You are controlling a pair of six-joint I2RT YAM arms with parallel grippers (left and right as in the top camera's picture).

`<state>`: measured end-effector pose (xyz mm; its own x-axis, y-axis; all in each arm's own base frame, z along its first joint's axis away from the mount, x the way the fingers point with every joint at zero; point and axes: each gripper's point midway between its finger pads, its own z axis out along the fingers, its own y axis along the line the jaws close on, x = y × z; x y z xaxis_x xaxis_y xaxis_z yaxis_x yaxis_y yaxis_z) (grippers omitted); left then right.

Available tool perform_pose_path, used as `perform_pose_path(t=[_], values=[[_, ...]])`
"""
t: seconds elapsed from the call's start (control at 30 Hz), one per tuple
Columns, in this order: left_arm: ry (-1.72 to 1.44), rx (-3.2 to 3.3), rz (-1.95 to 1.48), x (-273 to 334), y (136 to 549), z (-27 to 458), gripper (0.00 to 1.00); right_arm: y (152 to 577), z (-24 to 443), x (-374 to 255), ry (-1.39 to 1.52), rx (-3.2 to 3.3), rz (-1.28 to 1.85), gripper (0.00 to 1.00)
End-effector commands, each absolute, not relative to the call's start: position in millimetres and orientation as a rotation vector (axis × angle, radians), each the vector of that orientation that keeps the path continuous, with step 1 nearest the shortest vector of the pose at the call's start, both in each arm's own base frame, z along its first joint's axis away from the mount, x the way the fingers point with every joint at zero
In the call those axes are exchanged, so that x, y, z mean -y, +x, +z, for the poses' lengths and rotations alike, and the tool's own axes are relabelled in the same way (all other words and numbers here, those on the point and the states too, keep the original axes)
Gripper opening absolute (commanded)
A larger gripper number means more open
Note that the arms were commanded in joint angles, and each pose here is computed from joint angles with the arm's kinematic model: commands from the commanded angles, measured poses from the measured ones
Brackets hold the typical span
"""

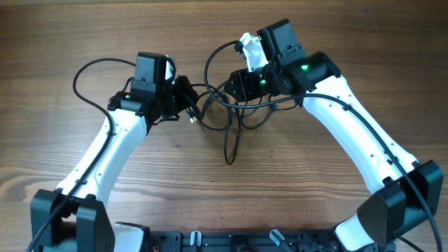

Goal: Untangle cables

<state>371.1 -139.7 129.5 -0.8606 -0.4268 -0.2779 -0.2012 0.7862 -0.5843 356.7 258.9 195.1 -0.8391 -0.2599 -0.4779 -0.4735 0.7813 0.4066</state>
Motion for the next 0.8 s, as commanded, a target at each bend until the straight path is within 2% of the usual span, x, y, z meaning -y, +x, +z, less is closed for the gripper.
perform_pose_path(t=[0.0, 0.33, 0.53, 0.67, 0.77], values=[[-0.461, -2.547, -0.843, 129, 380, 135, 0.04, 355, 198, -268, -0.599, -2.556, 0.807, 0.50], [-0.426, -2.512, -1.069, 135, 378, 152, 0.04, 342, 197, -285, -0.653, -2.558, 0.909, 0.50], [-0.407, -2.516, -1.123, 141, 374, 155, 0.04, 352, 190, -294, -0.664, -2.529, 0.912, 0.49], [-0.389, -2.516, -1.167, 146, 371, 158, 0.04, 354, 191, -295, -0.674, -2.516, 0.895, 0.45], [-0.378, -2.524, -1.210, 150, 367, 160, 0.04, 364, 186, -286, -0.633, -2.526, 0.796, 0.35]])
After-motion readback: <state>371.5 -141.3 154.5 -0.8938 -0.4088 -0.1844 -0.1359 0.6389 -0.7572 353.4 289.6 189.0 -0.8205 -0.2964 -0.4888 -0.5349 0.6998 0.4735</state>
